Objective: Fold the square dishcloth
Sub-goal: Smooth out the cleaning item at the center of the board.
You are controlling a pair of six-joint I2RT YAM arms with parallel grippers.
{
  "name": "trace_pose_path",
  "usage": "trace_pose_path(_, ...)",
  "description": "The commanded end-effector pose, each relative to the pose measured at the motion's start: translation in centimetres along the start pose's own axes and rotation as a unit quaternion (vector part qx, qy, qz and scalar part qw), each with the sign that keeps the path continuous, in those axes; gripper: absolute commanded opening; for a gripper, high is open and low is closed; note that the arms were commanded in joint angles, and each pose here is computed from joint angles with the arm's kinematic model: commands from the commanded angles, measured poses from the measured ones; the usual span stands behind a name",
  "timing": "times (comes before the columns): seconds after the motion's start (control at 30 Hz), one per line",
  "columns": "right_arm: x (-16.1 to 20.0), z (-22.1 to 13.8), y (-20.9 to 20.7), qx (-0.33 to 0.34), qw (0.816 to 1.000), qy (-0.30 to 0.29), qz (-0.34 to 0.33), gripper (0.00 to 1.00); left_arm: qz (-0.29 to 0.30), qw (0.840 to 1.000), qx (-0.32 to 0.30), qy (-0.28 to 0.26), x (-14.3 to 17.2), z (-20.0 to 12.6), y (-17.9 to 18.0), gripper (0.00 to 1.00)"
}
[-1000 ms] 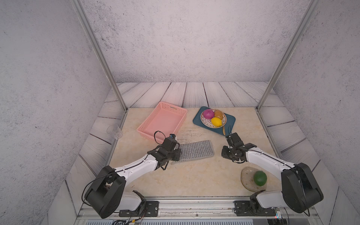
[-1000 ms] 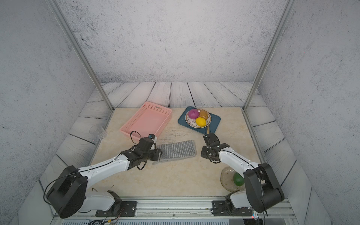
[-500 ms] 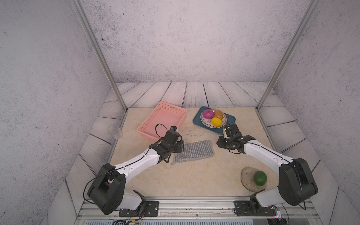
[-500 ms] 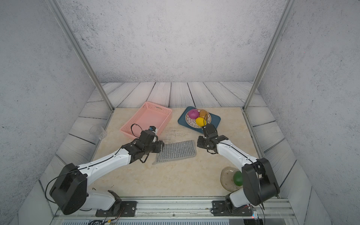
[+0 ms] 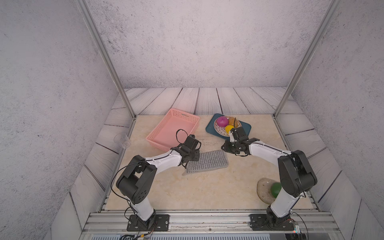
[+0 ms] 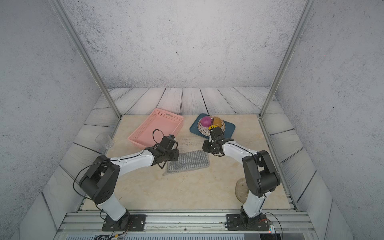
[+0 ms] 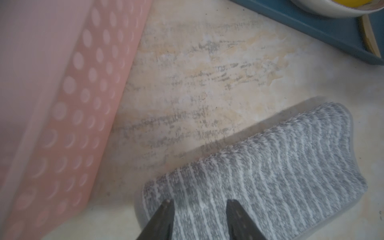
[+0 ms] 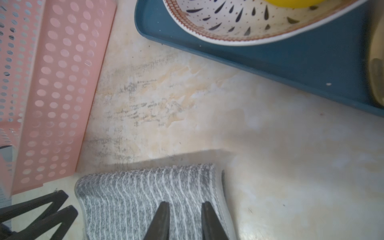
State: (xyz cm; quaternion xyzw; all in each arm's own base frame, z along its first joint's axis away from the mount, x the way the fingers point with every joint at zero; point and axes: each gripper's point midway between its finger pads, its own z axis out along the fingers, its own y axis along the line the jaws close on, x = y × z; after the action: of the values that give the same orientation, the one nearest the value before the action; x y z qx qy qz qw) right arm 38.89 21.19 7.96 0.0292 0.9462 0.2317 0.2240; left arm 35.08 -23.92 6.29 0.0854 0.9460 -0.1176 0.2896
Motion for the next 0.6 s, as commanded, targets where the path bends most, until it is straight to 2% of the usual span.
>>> trace_pose_path(0.0,0.2,1.2,0.8,-0.017,1.0,0.016,0.011,0.24,-0.005,1.0,-0.004,0.001,-0.3,0.5,0.4,0.48)
trace_pose_path(0.37,1.7,4.5,-2.7,0.045,0.997,0.048,0.045,0.22,-0.012,0.999,-0.023,0.031,2.0,1.9,2.1,0.47)
trace_pose_path(0.57,1.5,4.4,-5.2,0.078,0.994,0.05,0.063,0.21,-0.017,0.999,-0.007,0.051,3.2,3.0,1.6,0.46)
